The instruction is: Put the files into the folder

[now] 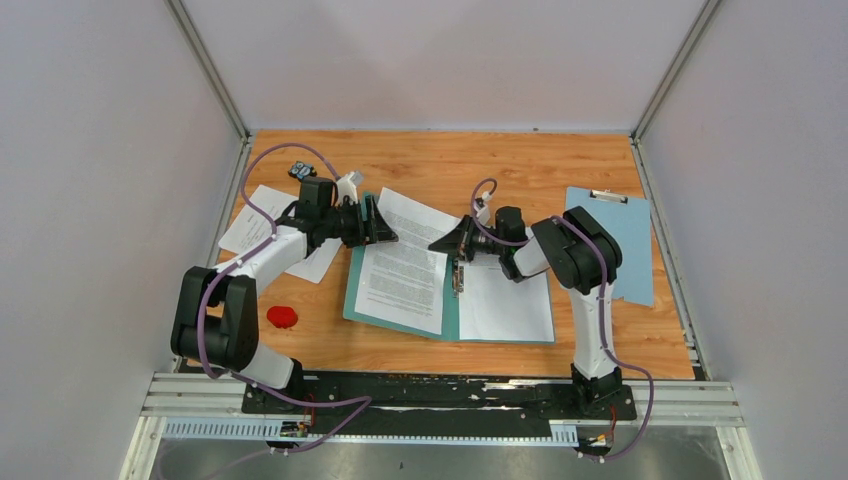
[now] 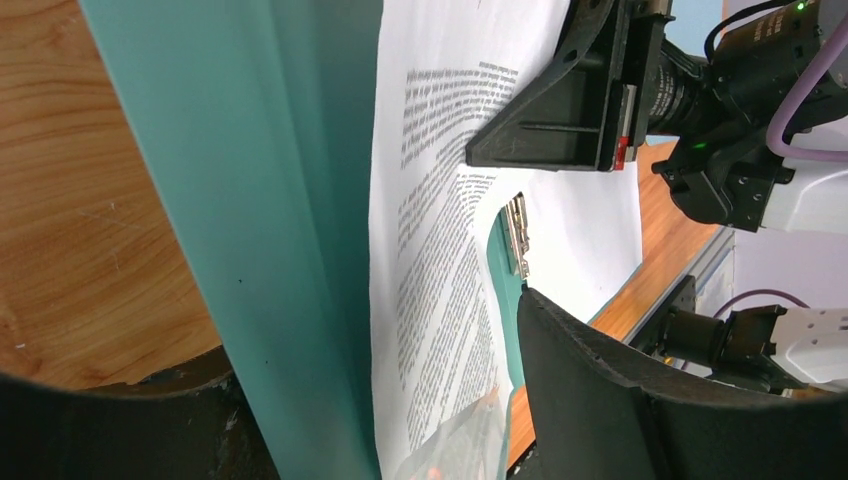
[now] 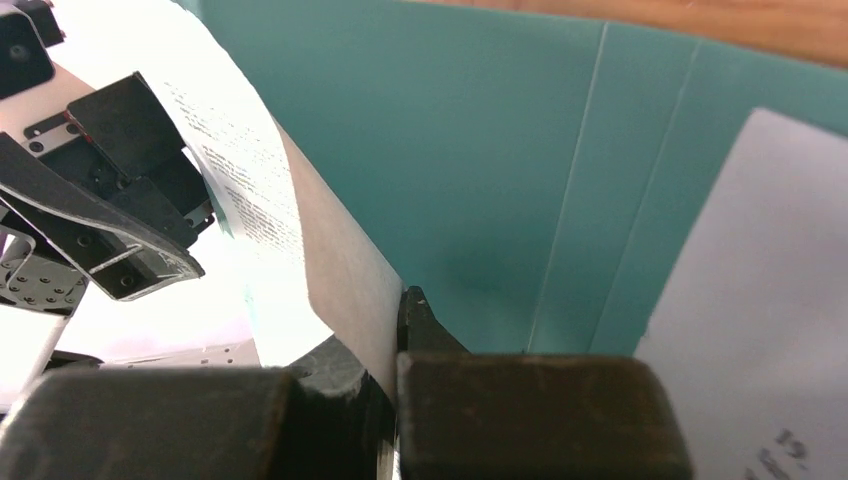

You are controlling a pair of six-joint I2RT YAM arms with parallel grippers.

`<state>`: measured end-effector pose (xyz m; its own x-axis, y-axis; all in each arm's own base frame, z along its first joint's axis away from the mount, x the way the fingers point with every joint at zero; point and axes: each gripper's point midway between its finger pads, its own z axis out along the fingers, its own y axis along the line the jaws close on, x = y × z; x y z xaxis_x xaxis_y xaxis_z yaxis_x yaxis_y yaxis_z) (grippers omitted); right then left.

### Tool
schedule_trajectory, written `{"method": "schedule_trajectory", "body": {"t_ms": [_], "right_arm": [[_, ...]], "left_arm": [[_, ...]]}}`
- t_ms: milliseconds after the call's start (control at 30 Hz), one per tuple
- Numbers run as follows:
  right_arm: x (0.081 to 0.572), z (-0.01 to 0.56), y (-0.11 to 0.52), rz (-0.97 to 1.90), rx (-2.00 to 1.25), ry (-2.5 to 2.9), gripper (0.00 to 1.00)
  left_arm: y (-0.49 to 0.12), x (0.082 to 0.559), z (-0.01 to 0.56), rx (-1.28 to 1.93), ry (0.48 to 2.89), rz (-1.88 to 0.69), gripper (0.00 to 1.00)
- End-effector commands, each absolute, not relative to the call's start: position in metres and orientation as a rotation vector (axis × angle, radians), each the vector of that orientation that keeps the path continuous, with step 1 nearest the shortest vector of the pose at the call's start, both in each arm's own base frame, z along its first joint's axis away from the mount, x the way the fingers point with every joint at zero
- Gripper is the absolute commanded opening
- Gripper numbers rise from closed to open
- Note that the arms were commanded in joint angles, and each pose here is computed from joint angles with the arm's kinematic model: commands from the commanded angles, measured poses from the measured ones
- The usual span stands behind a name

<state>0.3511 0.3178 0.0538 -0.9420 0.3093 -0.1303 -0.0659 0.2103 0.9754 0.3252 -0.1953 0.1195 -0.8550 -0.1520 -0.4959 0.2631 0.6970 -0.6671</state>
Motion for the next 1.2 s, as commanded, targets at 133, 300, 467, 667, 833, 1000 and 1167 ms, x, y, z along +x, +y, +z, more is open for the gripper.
{"method": "schedule_trajectory", "body": {"t_ms": [133, 300, 467, 667, 833, 1000, 1167], "right_arm": [[0.358, 0.062, 0.317, 1.771, 0.151, 2.146, 0.0], [0.354, 0.074, 0.33, 1.805, 0.014, 2.127, 0.0], [0.352, 0.079, 0.342, 1.799, -0.124, 2.125, 0.0], [0.348, 0.079, 0.346, 1.797, -0.169, 2.134, 0.0], [0.342, 0.077, 0.35, 1.799, -0.208, 2.141, 0.0], [0.342, 0.078, 0.353, 1.806, -0.233, 2.137, 0.0], [0.346, 0.078, 0.355, 1.798, -0.262, 2.135, 0.0]], "left_arm": [[-0.197, 0.326, 0.134, 0.126, 2.328, -1.048, 0.73], [-0.197, 0.327, 0.134, 0.118, 2.33, -1.05, 0.73], [-0.198, 0.328, 0.135, 0.117, 2.326, -1.054, 0.73], [-0.198, 0.328, 0.135, 0.117, 2.326, -1.053, 0.73], [-0.199, 0.33, 0.137, 0.117, 2.323, -1.056, 0.73], [-0.199, 0.33, 0.138, 0.115, 2.321, -1.055, 0.73], [-0.199, 0.329, 0.137, 0.112, 2.328, -1.056, 0.73]]}}
